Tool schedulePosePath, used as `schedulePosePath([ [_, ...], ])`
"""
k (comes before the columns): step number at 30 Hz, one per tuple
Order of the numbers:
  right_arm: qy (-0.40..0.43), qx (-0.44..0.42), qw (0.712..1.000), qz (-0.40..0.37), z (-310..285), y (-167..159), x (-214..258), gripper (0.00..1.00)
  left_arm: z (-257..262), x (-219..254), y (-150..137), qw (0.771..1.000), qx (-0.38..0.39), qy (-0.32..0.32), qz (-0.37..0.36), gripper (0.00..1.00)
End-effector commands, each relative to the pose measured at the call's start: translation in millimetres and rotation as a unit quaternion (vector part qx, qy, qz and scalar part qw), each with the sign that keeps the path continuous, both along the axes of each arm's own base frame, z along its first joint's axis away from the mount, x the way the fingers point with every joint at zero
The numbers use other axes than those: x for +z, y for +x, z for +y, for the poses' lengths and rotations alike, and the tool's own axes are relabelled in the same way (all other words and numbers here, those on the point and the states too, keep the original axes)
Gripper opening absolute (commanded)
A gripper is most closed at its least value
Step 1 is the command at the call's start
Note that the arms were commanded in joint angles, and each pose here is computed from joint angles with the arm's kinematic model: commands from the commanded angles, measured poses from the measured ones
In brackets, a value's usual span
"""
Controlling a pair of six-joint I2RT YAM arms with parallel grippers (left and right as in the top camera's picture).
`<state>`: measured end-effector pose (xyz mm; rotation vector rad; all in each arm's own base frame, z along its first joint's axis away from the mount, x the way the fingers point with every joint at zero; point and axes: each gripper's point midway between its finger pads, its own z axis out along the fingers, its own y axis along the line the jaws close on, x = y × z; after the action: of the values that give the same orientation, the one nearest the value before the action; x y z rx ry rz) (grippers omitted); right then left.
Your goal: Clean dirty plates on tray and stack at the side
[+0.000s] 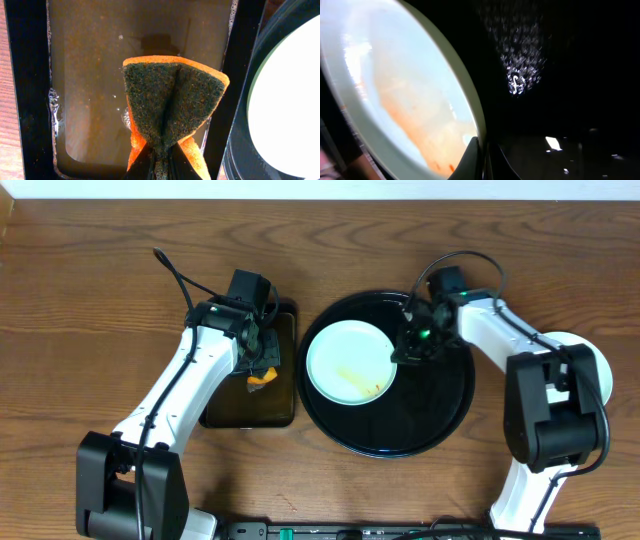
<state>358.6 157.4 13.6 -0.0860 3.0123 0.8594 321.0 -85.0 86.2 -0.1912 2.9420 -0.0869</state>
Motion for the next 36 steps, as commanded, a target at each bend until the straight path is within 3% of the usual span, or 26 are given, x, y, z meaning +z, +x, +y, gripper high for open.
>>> schedulePosePath([
  [1, 0.082, 0.032, 0.996, -0.016, 8.9, 1.2, 12.3, 0.01, 3.3, -3.0, -1.0, 1.000, -0.002, 0.007, 0.004, 0.08],
  [10, 0.090, 0.012, 0.995, -0.044, -13.4, 13.3, 28.2, 0.02, 3.3, -3.0, -0.9, 1.000, -0.002, 0.007, 0.004, 0.08],
  [11, 0.085, 0.010, 0.995, -0.042, -13.7, 13.2, 27.0, 0.09, 3.3, -3.0, -0.9, 1.000, -0.002, 0.007, 0.004, 0.08],
  [20, 0.021, 0.039, 0.995, -0.090, -12.6, 18.7, 37.0, 0.24, 3.3, -3.0, -0.9, 1.000, -0.002, 0.007, 0.004, 0.08],
  [23, -0.011, 0.068, 0.987, -0.148, -8.8, 30.3, 50.9, 0.33, 3.2, -2.8, -0.3, 1.000, -0.002, 0.007, 0.003, 0.08],
  [30, -0.086, 0.163, 0.949, -0.255, 23.7, 48.3, 50.5, 0.31, 2.8, -2.6, 0.7, 1.000, -0.002, 0.006, 0.000, 0.08],
  [36, -0.131, 0.180, 0.926, -0.305, 39.3, 69.3, 37.6, 0.36, 2.8, -2.6, 0.7, 1.000, -0.002, 0.006, 0.000, 0.08],
])
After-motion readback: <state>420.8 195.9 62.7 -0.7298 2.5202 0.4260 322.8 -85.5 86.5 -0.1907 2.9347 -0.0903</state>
